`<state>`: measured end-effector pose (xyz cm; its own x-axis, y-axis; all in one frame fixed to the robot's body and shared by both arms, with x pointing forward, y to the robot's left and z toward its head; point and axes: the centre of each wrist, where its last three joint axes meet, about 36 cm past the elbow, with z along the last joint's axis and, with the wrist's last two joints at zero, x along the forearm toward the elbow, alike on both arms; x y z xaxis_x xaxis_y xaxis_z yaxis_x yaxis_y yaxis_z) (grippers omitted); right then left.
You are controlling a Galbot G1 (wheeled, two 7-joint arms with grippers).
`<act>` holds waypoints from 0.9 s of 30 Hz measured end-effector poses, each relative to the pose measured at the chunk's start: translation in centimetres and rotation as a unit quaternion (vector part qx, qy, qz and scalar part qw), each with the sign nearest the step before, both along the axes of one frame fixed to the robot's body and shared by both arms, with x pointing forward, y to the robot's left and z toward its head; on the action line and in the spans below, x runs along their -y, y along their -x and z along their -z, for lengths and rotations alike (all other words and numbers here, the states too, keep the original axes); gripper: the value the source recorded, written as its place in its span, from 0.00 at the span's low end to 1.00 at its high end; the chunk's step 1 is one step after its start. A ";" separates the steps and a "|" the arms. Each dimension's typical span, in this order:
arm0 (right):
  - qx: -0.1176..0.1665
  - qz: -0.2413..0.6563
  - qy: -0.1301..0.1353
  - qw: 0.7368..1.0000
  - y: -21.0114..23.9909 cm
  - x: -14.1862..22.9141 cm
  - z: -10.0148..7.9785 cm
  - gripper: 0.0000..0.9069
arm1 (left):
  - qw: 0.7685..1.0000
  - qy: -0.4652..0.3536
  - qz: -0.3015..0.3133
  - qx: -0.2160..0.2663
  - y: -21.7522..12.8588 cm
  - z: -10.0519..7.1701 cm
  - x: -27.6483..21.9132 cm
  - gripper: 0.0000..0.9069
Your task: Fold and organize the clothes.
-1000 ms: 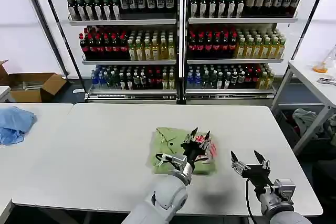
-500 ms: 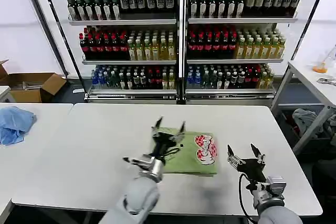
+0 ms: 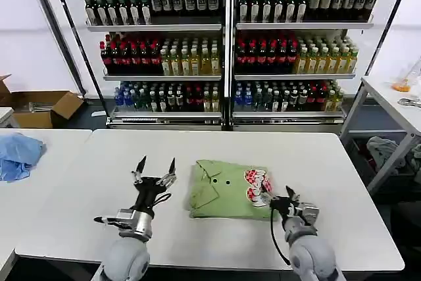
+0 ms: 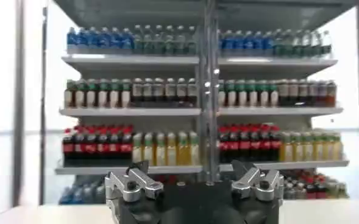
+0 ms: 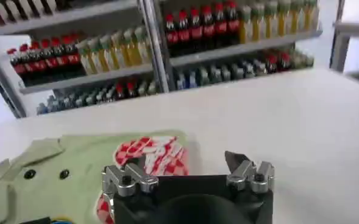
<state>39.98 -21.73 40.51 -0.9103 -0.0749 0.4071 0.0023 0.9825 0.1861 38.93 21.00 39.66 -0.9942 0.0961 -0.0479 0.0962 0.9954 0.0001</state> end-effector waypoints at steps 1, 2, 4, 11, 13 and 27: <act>-0.005 0.001 -0.004 1.000 -0.4 -0.3 0.2 1.00 | 1.000 0.000 -0.003 -0.001 0.2 0.1 -0.3 1.00; -0.009 0.001 -0.006 1.000 -0.7 -0.6 0.2 1.00 | 1.000 0.000 -0.006 -0.002 0.3 0.1 -0.5 1.00; -0.016 0.001 -0.011 1.000 -1.3 -1.0 0.2 1.00 | 1.000 0.000 -0.010 -0.003 0.6 0.0 -0.8 1.00; -0.043 -0.003 -0.019 0.999 -2.7 -1.9 0.8 1.00 | 1.000 0.000 -0.018 -0.009 1.4 0.4 -1.4 1.00; -0.046 -0.003 -0.021 0.999 -3.1 -2.0 0.9 0.43 | 1.000 0.001 -0.019 -0.011 1.6 0.5 -1.5 1.00; -0.054 -0.003 -0.028 0.998 -4.7 -1.8 1.7 0.00 | 0.999 -0.001 -0.027 -0.019 2.5 0.6 -2.3 1.00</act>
